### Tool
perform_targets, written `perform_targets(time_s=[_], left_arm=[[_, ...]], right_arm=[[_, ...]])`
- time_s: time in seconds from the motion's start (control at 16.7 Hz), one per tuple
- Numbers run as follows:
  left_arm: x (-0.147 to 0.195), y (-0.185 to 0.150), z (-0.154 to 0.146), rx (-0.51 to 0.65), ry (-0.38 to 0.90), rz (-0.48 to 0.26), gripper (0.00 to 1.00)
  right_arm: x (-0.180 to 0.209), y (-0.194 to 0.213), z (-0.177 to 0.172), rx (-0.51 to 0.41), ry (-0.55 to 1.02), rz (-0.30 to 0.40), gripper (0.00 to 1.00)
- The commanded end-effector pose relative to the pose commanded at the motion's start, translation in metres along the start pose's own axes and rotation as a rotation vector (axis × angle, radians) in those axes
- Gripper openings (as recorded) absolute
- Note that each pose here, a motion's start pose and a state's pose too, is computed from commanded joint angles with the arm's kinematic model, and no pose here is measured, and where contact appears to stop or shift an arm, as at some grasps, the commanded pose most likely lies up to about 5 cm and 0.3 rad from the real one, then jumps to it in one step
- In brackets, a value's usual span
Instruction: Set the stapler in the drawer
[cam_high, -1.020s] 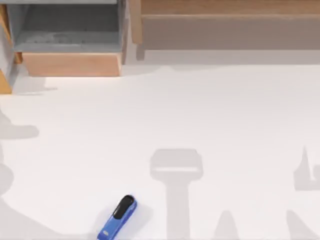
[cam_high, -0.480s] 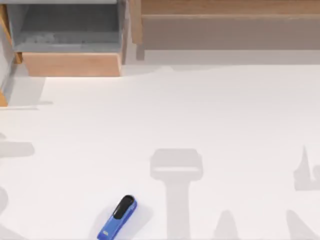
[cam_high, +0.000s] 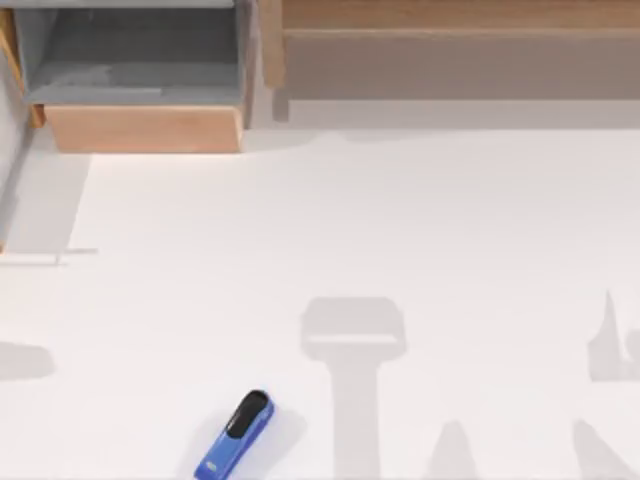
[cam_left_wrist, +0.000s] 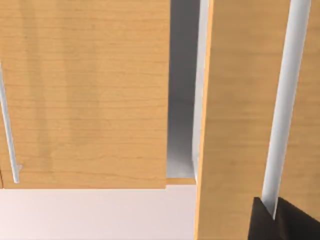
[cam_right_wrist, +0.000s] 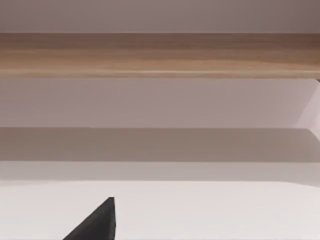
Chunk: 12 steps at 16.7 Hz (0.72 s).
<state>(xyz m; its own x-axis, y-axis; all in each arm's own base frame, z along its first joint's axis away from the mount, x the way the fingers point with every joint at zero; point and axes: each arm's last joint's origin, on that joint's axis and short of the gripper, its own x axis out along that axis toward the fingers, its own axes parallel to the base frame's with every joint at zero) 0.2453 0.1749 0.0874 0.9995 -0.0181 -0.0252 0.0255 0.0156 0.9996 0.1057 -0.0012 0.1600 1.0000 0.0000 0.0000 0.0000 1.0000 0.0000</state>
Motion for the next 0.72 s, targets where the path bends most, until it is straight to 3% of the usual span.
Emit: perform_targets(time_s=[0.24,0.72], left_arm=[[-0.0007,0.0001,0.0,0.001,0.0,0.001,0.0],[-0.0007,0.0001,0.0,0.001,0.0,0.001,0.6]], right_arm=[[0.0,0.0,0.0,0.0,0.0,0.0,1.0],[0.0,0.0,0.0,0.0,0.0,0.0,1.0]])
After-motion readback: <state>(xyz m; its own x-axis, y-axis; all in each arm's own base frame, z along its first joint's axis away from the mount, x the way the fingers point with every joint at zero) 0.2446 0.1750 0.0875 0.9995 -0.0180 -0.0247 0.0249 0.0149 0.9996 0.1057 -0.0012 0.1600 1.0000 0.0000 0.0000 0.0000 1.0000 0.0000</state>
